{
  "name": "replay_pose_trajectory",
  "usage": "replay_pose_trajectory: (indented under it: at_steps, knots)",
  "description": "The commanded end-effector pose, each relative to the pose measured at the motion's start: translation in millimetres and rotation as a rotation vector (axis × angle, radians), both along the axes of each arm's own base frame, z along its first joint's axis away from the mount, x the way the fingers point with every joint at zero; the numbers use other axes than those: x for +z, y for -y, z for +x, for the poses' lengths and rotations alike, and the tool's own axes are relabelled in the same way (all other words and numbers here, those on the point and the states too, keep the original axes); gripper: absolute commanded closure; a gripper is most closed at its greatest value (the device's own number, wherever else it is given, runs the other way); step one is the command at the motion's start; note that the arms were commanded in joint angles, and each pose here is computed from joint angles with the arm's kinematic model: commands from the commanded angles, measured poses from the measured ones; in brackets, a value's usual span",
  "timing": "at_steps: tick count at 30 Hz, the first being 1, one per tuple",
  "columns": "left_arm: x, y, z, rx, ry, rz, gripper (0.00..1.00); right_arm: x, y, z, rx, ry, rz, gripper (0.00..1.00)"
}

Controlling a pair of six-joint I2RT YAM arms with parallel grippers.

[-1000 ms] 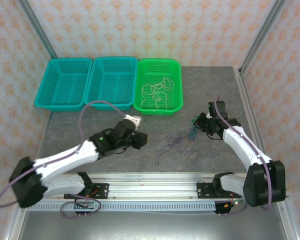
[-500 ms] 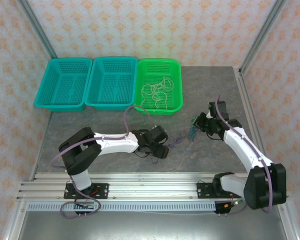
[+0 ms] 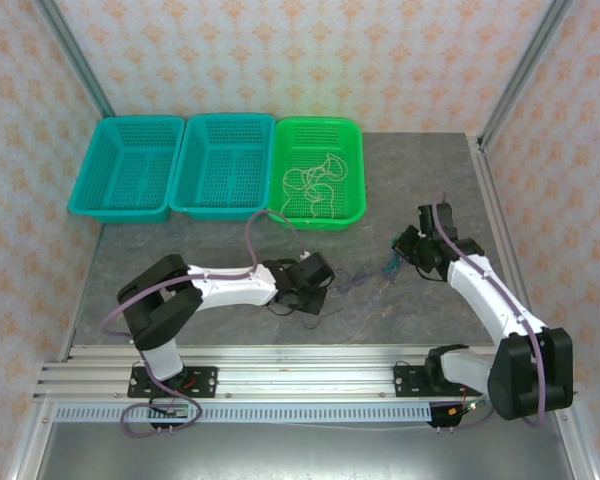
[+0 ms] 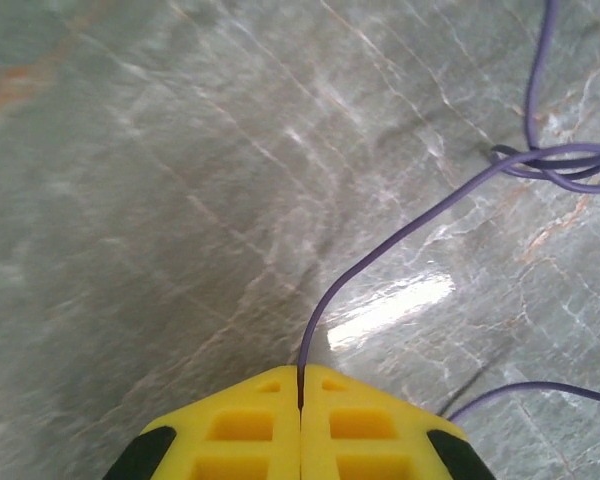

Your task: Untangle the cables

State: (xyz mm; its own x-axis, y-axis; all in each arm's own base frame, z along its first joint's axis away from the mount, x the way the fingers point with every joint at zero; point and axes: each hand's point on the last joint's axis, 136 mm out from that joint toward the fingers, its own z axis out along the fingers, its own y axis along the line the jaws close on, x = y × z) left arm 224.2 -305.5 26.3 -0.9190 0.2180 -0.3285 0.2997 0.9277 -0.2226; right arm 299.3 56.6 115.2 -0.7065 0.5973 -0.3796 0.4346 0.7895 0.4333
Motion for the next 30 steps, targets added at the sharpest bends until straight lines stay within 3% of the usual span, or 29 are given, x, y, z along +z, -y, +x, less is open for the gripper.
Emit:
replay_pose_trajectory:
  at_steps: [1,12,23,26,30]
  knots:
    - [23.9,-39.1,15.2,0.102,0.085,0.058,1.0,0.8,41.7,-9.3,-0.181,0.013,-0.147,1.0]
    - [41.2,-152.2,24.5,0.384,0.11,0.08,1.0,-9.3,89.3,-23.3,-0.373,-0.037,-0.218,1.0]
    - [54.9,-248.5,3.1,0.637,0.12,0.088,1.0,-6.3,147.9,-41.6,-0.609,-0.045,-0.167,1.0]
    - [58.8,-253.6,1.8,0.64,0.125,0.059,1.0,-1.8,138.0,-30.7,-0.517,-0.006,-0.131,1.0]
    - [60.8,-213.0,13.8,0.519,0.112,-0.137,1.0,-20.3,66.3,-11.3,-0.223,0.02,0.037,1.0]
